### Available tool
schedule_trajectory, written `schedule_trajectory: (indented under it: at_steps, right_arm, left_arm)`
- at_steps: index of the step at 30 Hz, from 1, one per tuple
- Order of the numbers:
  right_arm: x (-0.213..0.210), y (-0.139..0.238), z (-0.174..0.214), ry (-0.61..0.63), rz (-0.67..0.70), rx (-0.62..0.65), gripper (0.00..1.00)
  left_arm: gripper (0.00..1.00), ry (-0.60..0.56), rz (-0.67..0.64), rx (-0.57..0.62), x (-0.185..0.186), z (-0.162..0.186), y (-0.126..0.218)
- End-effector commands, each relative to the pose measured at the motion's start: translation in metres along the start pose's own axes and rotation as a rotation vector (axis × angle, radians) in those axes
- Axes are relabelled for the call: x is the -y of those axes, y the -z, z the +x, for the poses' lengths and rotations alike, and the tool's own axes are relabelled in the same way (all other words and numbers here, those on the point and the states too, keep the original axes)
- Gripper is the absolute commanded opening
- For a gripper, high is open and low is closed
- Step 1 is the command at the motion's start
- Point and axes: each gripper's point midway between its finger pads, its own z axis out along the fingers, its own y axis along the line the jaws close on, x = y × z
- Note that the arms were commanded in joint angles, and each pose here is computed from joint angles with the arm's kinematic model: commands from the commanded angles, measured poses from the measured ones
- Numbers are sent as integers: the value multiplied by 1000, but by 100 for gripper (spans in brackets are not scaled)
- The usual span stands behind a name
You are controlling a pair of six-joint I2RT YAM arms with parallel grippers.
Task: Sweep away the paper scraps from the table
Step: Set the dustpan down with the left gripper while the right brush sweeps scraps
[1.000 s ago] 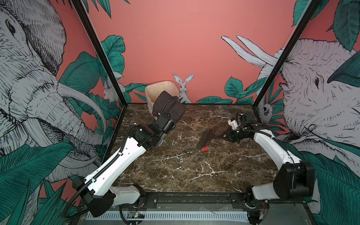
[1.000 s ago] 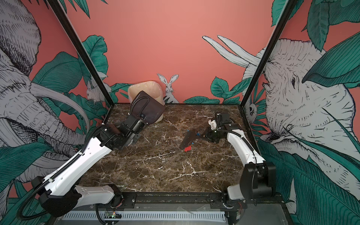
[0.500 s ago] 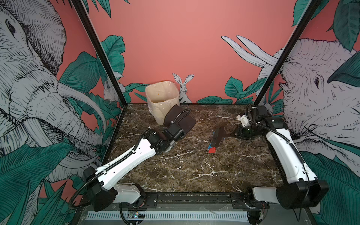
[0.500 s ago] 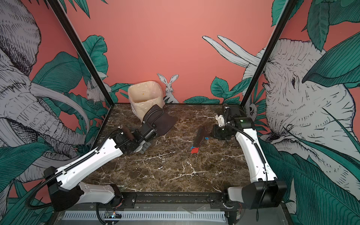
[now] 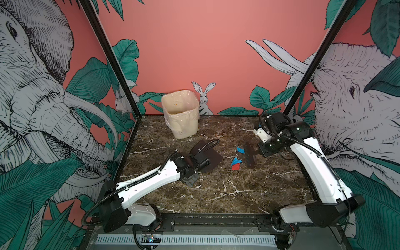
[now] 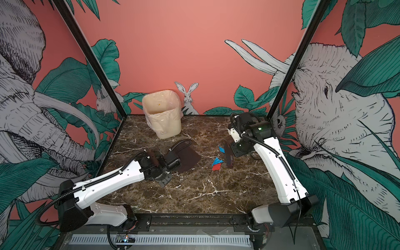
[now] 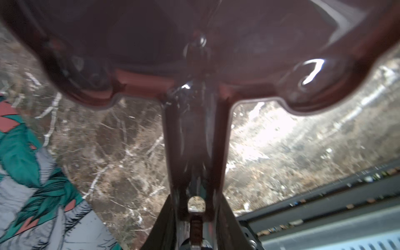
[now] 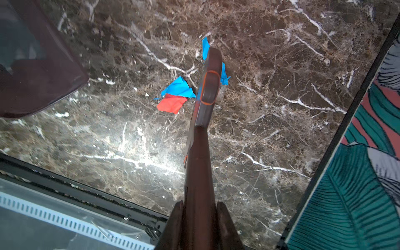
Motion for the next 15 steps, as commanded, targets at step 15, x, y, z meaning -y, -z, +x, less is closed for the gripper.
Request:
schedule_trajectory:
  at_steps: [15]
  right_arm:
    - [-5, -25, -14, 257, 142, -191, 0]
  left_arm:
    - [0, 6, 148, -102, 55, 18, -27]
